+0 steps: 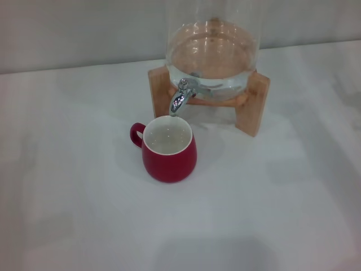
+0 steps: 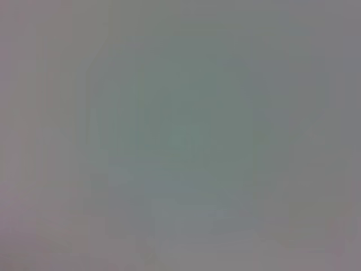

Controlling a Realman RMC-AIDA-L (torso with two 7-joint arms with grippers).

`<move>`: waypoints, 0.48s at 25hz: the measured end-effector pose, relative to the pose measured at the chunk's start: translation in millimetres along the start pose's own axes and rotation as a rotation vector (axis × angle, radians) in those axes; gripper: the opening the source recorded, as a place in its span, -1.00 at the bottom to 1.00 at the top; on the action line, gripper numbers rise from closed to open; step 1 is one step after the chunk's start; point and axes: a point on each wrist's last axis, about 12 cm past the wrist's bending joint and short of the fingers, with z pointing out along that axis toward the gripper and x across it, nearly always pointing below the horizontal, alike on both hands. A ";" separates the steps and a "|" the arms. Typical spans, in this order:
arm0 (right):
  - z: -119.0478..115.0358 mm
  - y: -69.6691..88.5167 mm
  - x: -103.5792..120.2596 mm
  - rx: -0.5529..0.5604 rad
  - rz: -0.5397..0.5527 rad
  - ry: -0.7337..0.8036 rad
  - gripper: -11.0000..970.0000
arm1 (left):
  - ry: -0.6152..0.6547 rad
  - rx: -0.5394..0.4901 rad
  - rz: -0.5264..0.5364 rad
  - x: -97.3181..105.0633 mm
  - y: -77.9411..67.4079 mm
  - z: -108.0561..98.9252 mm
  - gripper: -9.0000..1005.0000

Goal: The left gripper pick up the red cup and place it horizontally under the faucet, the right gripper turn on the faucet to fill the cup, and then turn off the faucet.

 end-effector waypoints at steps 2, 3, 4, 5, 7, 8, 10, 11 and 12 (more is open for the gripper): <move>-3.3 -3.8 1.7 0.027 -0.003 0.005 0.64 | -0.002 -0.013 -0.004 -0.2 1.7 -0.5 0.75; -4.1 -4.8 2.0 0.035 -0.003 0.005 0.64 | -0.002 -0.019 -0.005 -0.1 2.5 -0.8 0.75; -5.1 -5.7 2.4 0.041 -0.002 0.006 0.64 | -0.002 -0.023 -0.006 0.1 3.2 -1.1 0.75; -6.0 -6.1 2.8 0.042 -0.002 0.008 0.64 | -0.001 -0.027 -0.006 0.3 3.8 -1.8 0.75; -7.4 -6.2 3.4 0.041 0.000 0.011 0.64 | -0.003 -0.029 -0.006 0.3 4.6 -3.0 0.75; -7.7 -6.0 3.7 0.040 0.000 0.013 0.64 | -0.004 -0.029 -0.005 0.2 4.9 -3.3 0.75; -8.2 -5.5 4.7 0.038 0.001 0.018 0.64 | -0.005 -0.030 -0.003 0.3 5.5 -3.9 0.75; -8.1 -5.3 4.9 0.037 0.001 0.019 0.64 | -0.004 -0.031 -0.002 0.5 5.9 -4.4 0.75; -8.1 -4.7 5.3 0.035 0.001 0.020 0.64 | -0.003 -0.032 -0.002 0.7 6.1 -4.7 0.75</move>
